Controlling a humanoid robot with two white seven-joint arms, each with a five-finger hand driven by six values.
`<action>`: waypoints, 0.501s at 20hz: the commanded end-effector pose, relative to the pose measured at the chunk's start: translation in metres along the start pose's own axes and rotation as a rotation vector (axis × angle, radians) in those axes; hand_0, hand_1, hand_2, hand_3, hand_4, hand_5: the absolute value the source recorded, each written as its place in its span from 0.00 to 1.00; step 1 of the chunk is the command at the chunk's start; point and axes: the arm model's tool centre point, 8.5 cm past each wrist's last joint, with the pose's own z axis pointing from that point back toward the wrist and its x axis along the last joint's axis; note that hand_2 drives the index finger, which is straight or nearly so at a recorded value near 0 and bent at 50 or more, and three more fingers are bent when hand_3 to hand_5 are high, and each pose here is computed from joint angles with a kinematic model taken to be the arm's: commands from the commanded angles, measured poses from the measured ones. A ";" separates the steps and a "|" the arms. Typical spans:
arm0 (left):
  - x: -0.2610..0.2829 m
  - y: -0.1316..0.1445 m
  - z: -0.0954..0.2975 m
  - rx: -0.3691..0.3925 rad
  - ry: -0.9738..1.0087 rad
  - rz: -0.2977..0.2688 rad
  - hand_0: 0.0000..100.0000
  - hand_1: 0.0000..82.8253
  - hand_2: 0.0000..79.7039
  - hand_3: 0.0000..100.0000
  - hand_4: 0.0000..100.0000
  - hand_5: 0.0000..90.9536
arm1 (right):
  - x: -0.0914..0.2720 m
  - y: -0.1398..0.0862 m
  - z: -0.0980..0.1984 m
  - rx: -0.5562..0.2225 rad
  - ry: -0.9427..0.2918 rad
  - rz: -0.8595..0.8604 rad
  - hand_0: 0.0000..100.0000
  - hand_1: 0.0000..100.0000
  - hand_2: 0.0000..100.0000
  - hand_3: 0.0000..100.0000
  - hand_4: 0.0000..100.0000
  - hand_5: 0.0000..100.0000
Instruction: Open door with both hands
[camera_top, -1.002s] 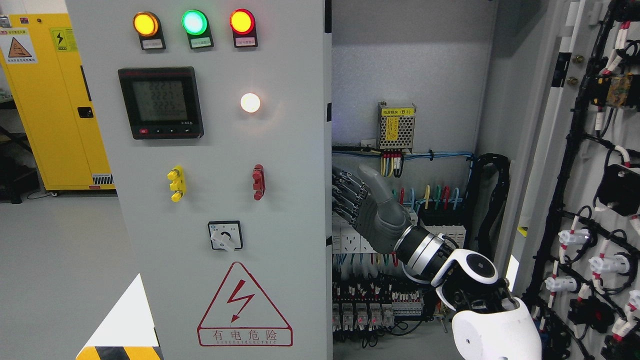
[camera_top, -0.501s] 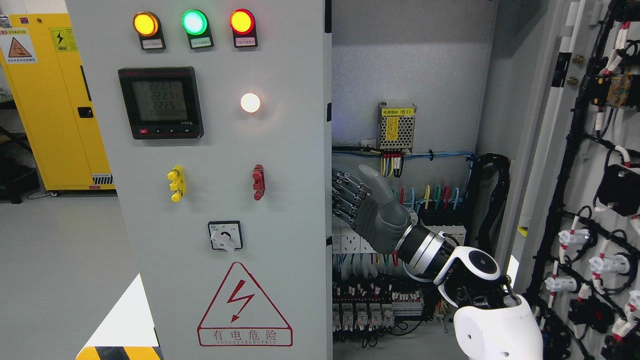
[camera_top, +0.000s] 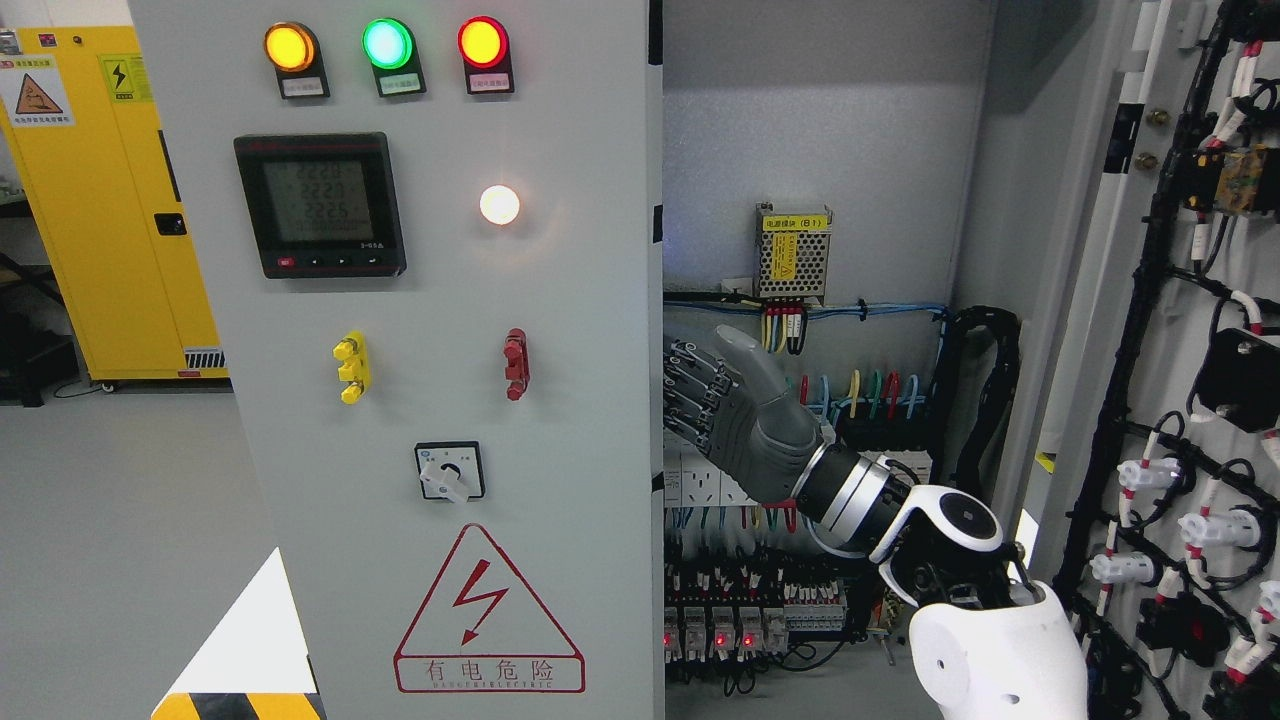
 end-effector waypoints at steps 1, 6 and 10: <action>-0.008 -0.016 0.000 -0.027 0.021 0.005 0.00 0.00 0.00 0.00 0.00 0.00 | 0.002 -0.012 0.011 -0.024 0.020 0.015 0.24 0.00 0.00 0.00 0.00 0.00; -0.008 -0.016 0.000 -0.027 0.021 0.005 0.00 0.00 0.00 0.00 0.00 0.00 | 0.000 -0.009 0.011 0.019 0.030 0.015 0.24 0.00 0.00 0.00 0.00 0.00; -0.008 -0.016 0.000 -0.027 0.021 0.005 0.00 0.00 0.00 0.00 0.00 0.00 | -0.002 -0.012 0.014 0.012 0.042 0.015 0.24 0.00 0.00 0.00 0.00 0.00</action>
